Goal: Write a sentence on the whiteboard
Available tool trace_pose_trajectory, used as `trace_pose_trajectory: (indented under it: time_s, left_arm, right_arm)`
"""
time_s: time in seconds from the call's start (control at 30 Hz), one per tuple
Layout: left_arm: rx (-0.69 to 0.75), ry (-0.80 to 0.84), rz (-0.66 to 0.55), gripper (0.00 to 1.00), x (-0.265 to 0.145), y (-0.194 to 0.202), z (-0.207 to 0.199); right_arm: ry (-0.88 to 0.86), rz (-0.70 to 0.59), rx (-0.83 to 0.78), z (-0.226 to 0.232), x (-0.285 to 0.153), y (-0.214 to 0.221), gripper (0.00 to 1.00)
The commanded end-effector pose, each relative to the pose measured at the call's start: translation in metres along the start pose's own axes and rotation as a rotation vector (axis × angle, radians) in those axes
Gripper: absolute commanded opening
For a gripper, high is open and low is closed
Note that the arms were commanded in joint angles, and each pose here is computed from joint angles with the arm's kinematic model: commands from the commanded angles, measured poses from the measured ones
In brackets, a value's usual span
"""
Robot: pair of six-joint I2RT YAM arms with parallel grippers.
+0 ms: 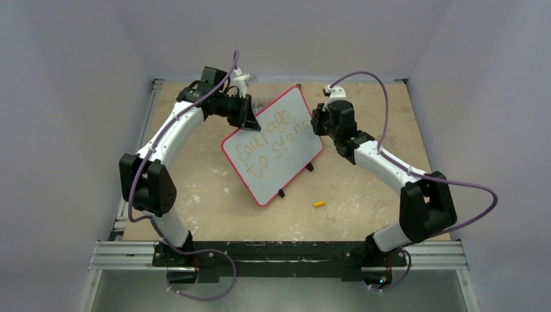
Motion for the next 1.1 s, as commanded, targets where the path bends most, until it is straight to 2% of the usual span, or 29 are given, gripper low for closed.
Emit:
trace_pose_trajectory:
  time_s: [0.0, 0.27, 0.63, 0.83, 1.07]
  left_arm:
    - [0.082, -0.020, 0.045, 0.00, -0.002, 0.010, -0.005]
    - [0.083, -0.020, 0.044, 0.00, -0.002, 0.010, -0.005]
    - [0.078, -0.026, 0.049, 0.00, -0.002, 0.012, -0.003]
    - [0.079, -0.032, 0.051, 0.00, -0.002, 0.012, -0.003]
    - [0.075, -0.040, 0.056, 0.00, -0.001, 0.013, -0.001]
  right_arm:
    - [-0.030, 0.023, 0.014, 0.003, -0.003, 0.011, 0.00]
    - [0.027, 0.012, -0.015, -0.006, -0.005, 0.009, 0.00]
    - [0.023, -0.043, -0.027, 0.000, -0.031, -0.021, 0.00]
    - [-0.047, -0.067, -0.019, 0.010, -0.056, -0.031, 0.00]
    - [-0.149, -0.046, -0.017, 0.018, -0.073, -0.017, 0.00]
Point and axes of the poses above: each gripper's point midway between its finger pads, its own x axis out along the fingers, its own z axis along the line the jaws close on, y = z × x, the point moved 4 cm from there along -x, back along the fingers, and after that the axes turned 7 degrees about x, right-handed, at the moved point
